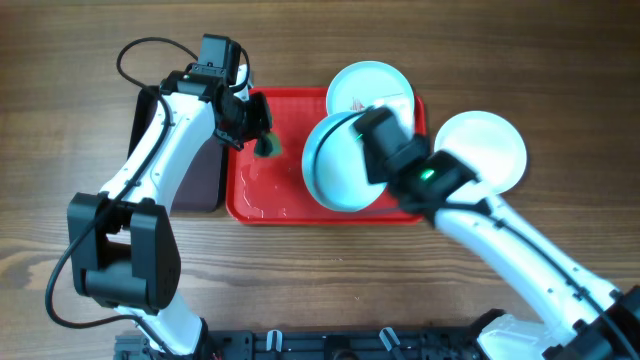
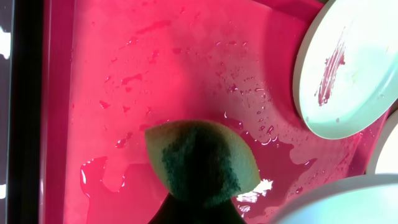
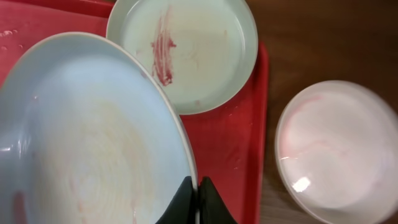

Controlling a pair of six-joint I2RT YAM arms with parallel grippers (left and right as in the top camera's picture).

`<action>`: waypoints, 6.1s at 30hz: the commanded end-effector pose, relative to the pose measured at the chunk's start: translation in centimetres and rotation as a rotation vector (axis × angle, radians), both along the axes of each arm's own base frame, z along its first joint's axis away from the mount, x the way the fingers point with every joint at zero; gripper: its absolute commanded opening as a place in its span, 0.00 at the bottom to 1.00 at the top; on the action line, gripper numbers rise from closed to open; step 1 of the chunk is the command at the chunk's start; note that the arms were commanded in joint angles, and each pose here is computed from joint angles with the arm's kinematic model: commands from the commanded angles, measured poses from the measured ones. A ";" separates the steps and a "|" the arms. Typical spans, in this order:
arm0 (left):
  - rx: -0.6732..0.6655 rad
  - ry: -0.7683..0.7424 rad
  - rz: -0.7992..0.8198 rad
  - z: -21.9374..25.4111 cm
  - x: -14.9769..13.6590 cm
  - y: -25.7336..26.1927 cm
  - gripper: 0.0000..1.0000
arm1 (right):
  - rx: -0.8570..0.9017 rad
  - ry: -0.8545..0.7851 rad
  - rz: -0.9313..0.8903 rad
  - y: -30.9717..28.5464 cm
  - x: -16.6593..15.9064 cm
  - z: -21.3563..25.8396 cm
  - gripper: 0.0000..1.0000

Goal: Clean dirty plates on tray and stack at the side
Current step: 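Lift the blue plate and stack it on the white plate, then release the stacked plate and grasp the last blue plate rim, then drag the last blue plate toward tray center with right gripper, then move the sponge with left gripper onto the last blue plate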

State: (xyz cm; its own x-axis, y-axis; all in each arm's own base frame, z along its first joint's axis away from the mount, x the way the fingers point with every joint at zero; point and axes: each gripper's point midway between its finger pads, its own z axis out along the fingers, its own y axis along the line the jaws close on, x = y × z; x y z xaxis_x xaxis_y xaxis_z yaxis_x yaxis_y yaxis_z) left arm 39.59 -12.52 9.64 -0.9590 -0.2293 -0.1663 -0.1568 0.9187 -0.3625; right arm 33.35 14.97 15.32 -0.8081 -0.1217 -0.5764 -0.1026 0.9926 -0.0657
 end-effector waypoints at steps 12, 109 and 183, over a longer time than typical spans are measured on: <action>0.002 -0.008 0.010 0.3 -0.1 0.1 0.04 | 0.413 0.139 -0.501 -18.8 1.4 -0.9 0.04; 0.002 -0.005 0.010 0.3 -0.1 0.1 0.04 | 0.272 0.492 0.040 3.0 1.3 -11.9 0.39; 0.135 0.105 -0.372 -13.7 -1.2 -4.6 0.04 | 0.444 0.570 -0.100 4.3 3.3 -18.4 0.04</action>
